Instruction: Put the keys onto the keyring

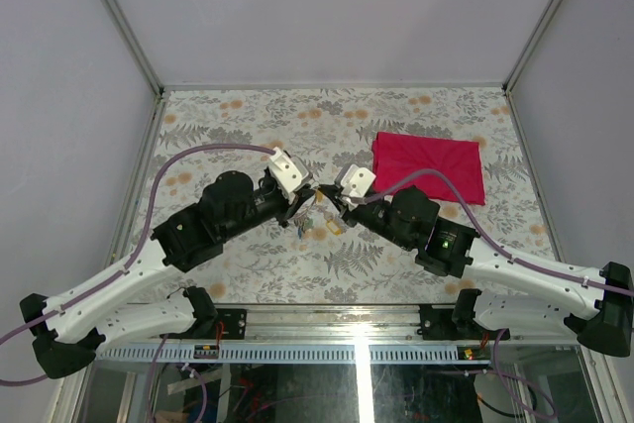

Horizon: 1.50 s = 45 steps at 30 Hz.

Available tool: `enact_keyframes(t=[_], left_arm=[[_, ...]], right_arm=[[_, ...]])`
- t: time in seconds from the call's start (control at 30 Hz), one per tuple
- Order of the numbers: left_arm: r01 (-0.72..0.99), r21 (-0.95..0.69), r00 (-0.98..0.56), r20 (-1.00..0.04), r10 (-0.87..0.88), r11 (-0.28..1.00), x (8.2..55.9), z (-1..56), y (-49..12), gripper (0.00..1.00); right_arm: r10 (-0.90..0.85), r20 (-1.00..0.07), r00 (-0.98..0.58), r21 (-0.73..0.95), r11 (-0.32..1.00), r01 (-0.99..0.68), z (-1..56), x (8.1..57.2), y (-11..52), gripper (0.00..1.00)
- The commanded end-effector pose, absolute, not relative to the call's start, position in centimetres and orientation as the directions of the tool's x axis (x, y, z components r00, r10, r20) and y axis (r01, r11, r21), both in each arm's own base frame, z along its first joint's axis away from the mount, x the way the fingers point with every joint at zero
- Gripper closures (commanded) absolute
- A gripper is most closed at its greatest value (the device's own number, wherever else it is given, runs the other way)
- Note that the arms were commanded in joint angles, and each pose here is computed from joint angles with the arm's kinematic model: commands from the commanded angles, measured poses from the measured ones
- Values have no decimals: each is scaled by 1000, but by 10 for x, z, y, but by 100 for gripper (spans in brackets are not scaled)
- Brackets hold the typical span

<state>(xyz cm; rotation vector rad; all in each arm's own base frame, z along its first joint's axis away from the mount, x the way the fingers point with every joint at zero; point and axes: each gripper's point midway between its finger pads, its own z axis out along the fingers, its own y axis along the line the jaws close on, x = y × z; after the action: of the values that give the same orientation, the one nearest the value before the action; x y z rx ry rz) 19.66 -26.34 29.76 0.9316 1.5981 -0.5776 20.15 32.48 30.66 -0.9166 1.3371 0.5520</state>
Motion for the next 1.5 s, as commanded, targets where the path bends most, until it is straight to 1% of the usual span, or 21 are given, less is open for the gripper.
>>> enact_keyframes(t=[0.0, 0.2, 0.33, 0.57, 0.6, 0.67, 0.83, 0.93, 1.0, 1.1, 1.17, 1.3, 1.47], left_arm=[[866, 91, -34, -970, 240, 491, 180, 308, -271, 100], [866, 93, -34, -969, 244, 492, 180, 306, -271, 100], [870, 91, -36, -969, 246, 484, 179, 305, -272, 100], [888, 93, -26, -967, 253, 450, 173, 305, -273, 100], [893, 93, -24, -967, 253, 441, 171, 304, -273, 100], [902, 93, -20, -967, 255, 421, 167, 302, -274, 100], [922, 80, -21, -966, 257, 379, 159, 298, -277, 100], [925, 67, -32, -967, 254, 374, 157, 296, -278, 100], [925, 58, -42, -967, 252, 376, 157, 295, -278, 100], [923, 31, -68, -968, 242, 383, 155, 291, -277, 100], [923, 11, -79, -973, 217, 384, 153, 291, -277, 100], [910, -38, -114, -980, 161, 413, 154, 291, -278, 100], [888, -101, -156, -984, 88, 449, 158, 298, -279, 100]], right_arm=[[-48, -974, 222, -193, 689, -699, 352, 220, 307, 100], [-51, -973, 223, -189, 727, -660, 354, 225, 296, 100], [-48, -973, 228, -190, 728, -659, 356, 224, 294, 100], [-106, -962, 253, -263, 620, -740, 351, 206, 304, 100], [-122, -962, 245, -267, 612, -744, 349, 206, 303, 99], [-151, -959, 239, -281, 606, -744, 348, 205, 301, 93], [-167, -959, 229, -283, 597, -751, 342, 204, 300, 80], [-163, -960, 226, -279, 594, -755, 341, 201, 298, 73], [-186, -957, 223, -290, 559, -777, 337, 194, 296, 67], [-213, -953, 216, -297, 520, -801, 333, 183, 287, 61], [-220, -952, 213, -299, 518, -802, 331, 178, 278, 56], [-211, -958, 196, -281, 532, -799, 330, 172, 262, 51], [-191, -973, 132, -214, 520, -827, 306, 162, 258, 46]])
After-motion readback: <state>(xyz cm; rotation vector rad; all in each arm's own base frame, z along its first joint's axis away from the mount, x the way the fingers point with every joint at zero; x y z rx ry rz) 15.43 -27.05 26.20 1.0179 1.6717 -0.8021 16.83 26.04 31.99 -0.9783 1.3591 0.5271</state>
